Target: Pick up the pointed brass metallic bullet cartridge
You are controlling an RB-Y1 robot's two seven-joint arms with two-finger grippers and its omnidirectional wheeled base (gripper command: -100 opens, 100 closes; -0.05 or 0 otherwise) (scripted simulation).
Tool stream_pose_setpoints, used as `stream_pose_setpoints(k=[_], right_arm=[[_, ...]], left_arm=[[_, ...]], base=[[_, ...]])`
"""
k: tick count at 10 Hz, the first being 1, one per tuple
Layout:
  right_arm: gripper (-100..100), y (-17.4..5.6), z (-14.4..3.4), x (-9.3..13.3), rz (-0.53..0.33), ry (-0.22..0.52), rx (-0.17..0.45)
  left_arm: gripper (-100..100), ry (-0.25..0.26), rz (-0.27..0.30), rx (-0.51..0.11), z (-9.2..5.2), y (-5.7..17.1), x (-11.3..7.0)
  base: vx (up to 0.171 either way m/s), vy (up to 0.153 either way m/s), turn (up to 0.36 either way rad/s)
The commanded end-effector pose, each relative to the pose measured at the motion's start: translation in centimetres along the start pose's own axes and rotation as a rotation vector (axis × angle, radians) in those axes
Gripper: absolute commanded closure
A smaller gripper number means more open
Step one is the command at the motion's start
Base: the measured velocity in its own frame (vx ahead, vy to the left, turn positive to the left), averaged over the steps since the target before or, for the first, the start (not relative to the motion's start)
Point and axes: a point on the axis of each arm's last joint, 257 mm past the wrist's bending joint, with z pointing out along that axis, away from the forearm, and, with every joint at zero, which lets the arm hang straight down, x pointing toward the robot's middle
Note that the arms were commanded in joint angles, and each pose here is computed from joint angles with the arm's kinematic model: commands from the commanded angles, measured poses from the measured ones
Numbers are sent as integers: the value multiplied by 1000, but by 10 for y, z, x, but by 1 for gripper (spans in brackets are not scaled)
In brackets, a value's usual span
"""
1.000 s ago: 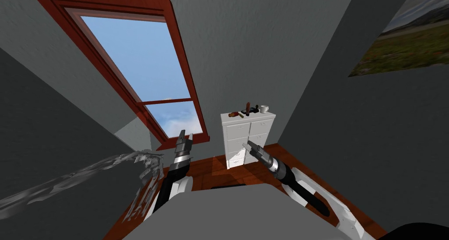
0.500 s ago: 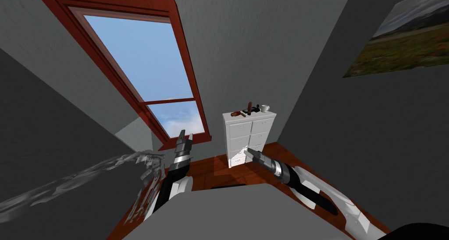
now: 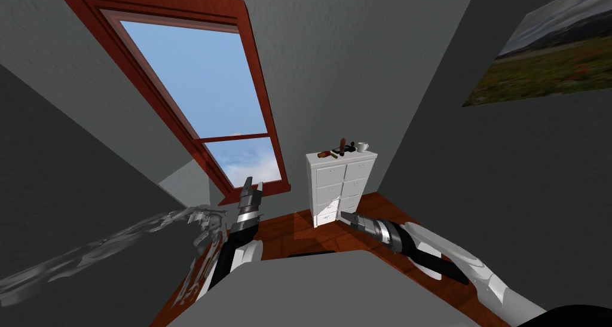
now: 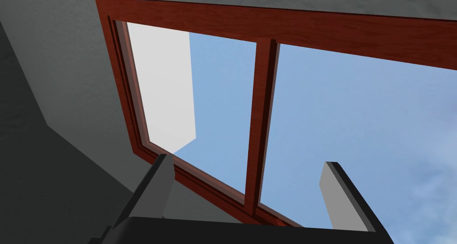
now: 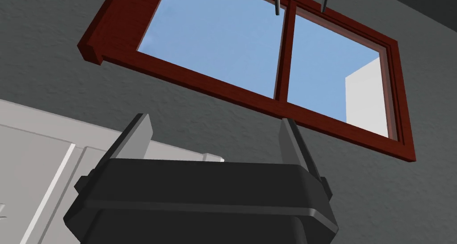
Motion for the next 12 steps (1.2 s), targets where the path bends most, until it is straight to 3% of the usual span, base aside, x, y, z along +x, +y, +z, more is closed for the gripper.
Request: stream_pose_setpoints(k=[1,2,4,5,7,10,12], right_arm=[[-100,-3,-6,4,-3,35,25],[-100,-17,-19,15,19,101,70],[-100,-19,-25,15,12,126,96],[-100,-32,-40,23,32,192,147],[-100,-34,-47,22,26,214,172],[-100,-57,-88,29,60,342,299],[-100,-57,-99,26,49,372,337]], left_arm=[[0,0,0,0,0,0,0],[0,0,0,0,0,0,0],[0,0,0,0,0,0,0],[0,0,0,0,0,0,0],[0,0,0,0,0,0,0],[0,0,0,0,0,0,0],[0,0,0,0,0,0,0]], base=[[-4,62,-4],[-10,73,-27],[-7,57,-14],[9,79,-22],[-1,77,-16],[7,95,-20],[7,64,-6]])
